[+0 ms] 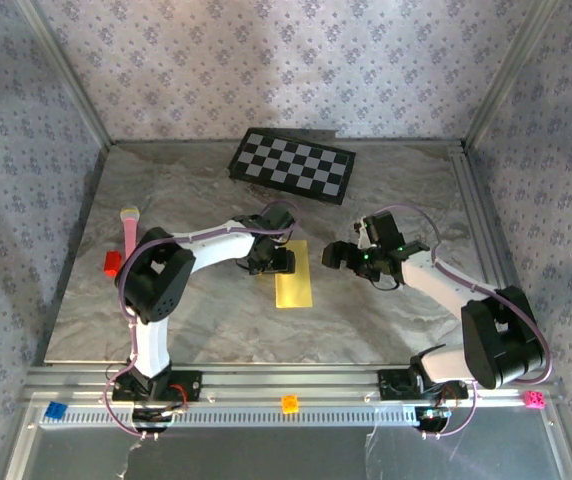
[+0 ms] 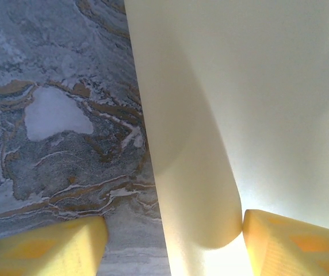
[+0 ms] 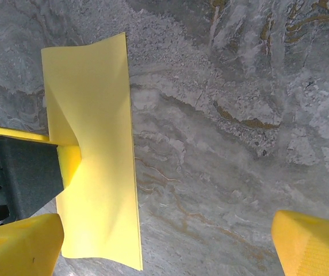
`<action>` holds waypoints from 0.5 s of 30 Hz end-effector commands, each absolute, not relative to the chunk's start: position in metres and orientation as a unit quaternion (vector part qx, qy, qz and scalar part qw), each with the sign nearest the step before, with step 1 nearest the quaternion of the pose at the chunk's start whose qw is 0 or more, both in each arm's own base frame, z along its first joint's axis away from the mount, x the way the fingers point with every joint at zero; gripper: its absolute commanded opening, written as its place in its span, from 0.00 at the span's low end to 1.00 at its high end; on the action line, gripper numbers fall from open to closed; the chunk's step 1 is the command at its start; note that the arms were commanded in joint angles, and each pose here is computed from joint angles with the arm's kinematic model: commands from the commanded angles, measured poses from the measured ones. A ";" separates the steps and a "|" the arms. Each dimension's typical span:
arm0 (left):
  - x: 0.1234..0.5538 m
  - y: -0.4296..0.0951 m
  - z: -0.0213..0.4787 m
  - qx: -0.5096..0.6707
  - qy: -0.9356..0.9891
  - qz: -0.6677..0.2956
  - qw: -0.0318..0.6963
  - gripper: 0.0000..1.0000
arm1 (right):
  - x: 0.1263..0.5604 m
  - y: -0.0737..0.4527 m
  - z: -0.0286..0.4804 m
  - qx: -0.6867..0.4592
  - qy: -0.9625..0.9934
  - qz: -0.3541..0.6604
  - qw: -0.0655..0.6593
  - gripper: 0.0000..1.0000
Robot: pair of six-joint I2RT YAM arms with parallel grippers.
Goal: Fold a paper plane with a square sheet of paper (pick it up from the middle)
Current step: Hold the square sheet of paper at the center of the table.
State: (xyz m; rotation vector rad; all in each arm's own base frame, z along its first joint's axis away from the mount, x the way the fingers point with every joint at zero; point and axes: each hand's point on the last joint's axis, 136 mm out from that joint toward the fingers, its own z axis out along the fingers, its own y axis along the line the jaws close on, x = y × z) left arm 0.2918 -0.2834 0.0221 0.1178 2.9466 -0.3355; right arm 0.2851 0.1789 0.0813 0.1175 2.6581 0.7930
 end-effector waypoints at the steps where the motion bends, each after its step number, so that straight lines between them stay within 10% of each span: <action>1: 0.289 -0.277 -0.012 0.036 0.993 -0.086 0.073 0.67 | 0.288 0.182 0.085 0.032 0.943 0.276 0.184 0.95; 15: 0.289 -0.278 -0.015 0.022 0.993 -0.090 0.070 0.68 | 0.288 0.185 0.081 0.028 0.944 0.277 0.180 0.94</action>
